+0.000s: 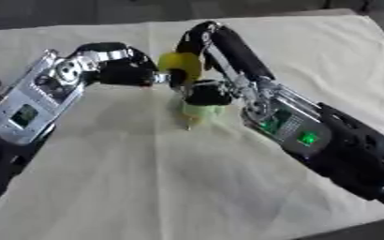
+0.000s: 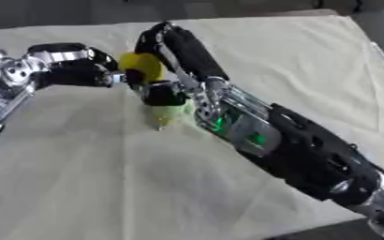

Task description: Pick up the objects with one hand, pass them to the other hand, and then place them into the box on the other side of the table.

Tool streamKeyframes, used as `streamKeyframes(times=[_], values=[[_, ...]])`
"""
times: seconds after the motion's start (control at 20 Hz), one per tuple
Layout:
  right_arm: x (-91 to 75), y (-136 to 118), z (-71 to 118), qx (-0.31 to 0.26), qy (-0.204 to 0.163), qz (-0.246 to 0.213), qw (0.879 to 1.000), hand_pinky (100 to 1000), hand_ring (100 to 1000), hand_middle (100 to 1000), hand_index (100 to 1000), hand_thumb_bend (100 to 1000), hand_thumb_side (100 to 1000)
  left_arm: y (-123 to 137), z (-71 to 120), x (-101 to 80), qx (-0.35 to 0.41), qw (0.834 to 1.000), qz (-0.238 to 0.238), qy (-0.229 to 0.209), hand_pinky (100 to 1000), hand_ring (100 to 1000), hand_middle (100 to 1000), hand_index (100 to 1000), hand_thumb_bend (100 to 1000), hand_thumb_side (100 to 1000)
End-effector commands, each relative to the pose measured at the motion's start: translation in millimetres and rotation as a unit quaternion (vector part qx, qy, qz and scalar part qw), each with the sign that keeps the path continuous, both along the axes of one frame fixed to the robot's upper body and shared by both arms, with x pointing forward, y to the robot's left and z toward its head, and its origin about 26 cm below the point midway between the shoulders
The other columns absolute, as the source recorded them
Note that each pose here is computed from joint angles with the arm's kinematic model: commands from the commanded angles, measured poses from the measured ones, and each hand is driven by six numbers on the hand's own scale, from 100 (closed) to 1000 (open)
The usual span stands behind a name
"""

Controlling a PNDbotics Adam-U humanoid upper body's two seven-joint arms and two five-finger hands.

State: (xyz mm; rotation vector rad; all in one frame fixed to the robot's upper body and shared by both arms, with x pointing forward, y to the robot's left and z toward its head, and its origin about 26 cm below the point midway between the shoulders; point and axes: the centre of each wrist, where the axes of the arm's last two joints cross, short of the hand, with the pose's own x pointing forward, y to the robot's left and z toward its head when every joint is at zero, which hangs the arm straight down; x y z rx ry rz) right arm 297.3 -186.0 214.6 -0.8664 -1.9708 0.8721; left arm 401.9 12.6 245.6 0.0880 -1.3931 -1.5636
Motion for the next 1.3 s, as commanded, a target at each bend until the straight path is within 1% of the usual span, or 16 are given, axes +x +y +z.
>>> streamKeyframes(times=[0.05, 0.35, 0.6, 0.9, 1.05, 1.15, 1.25, 1.3], values=[[-2.8, 2, 7.9, 0.001, -0.014, 0.009, 1.000, 387, 537, 460, 532, 259, 100, -1, 8.6, -0.5, -0.014, 1.000, 0.004, -0.021, 885, 770, 781, 786, 558, 730], [-3.2, 3, 6.7, 0.002, -0.011, 0.014, 1.000, 381, 537, 460, 531, 258, 100, -5, 7.5, -2.5, -0.032, 0.998, 0.015, -0.043, 880, 770, 783, 790, 563, 697], [-3.4, 4, 6.2, 0.003, -0.011, 0.016, 1.000, 377, 537, 459, 530, 256, 100, -7, 5.2, -3.7, -0.030, 0.998, 0.023, -0.055, 877, 772, 785, 797, 579, 693], [-3.6, 5, 6.0, 0.003, -0.013, 0.019, 1.000, 376, 537, 459, 530, 256, 100, -12, 2.2, -6.5, -0.035, 0.998, 0.018, -0.047, 878, 768, 777, 785, 560, 685], [-3.7, 5, 5.8, 0.003, -0.013, 0.020, 1.000, 374, 536, 459, 530, 256, 100, -15, 0.8, -7.9, -0.039, 0.998, 0.015, -0.041, 876, 765, 768, 769, 537, 658], [-3.7, 5, 5.6, 0.004, -0.013, 0.020, 1.000, 374, 537, 459, 529, 256, 100, -16, -0.1, -7.8, -0.042, 0.998, 0.017, -0.038, 874, 759, 759, 751, 481, 614], [-3.8, 5, 5.4, 0.004, -0.013, 0.020, 1.000, 372, 536, 459, 529, 255, 100, -16, -1.0, -6.9, -0.050, 0.998, 0.025, -0.034, 871, 748, 742, 716, 383, 549], [-3.8, 6, 5.2, 0.004, -0.012, 0.020, 1.000, 372, 536, 460, 530, 254, 100, -16, -1.5, -6.5, -0.055, 0.998, 0.029, -0.032, 868, 741, 732, 692, 314, 492]])
